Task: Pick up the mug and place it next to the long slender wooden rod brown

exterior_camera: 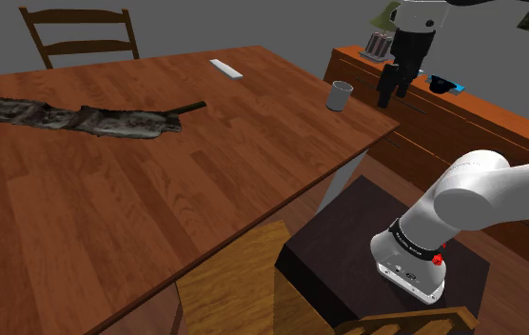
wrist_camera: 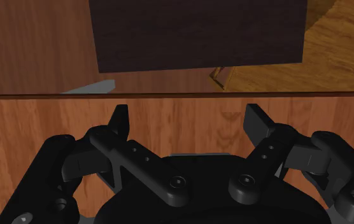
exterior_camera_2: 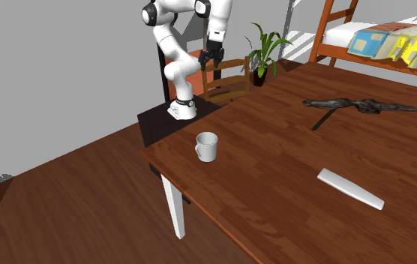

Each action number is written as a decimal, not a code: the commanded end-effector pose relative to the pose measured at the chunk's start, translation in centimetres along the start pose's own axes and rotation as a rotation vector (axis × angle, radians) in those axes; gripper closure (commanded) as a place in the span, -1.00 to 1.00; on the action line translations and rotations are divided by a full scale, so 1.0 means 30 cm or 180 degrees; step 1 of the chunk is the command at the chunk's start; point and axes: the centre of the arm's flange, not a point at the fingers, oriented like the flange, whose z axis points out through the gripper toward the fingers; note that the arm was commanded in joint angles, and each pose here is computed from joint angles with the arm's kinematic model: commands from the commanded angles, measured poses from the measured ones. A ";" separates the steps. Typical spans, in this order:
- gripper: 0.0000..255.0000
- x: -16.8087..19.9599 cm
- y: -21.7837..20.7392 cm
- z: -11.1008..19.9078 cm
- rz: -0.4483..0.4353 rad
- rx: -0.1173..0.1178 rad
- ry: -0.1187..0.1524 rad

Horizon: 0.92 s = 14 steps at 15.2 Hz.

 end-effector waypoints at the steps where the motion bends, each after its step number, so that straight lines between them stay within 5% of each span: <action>1: -1.00 0.000 0.000 0.000 0.0000 0.0000 0.0000; 14: -1.00 0.390 0.339 0.170 -0.0008 0.0023 0.0255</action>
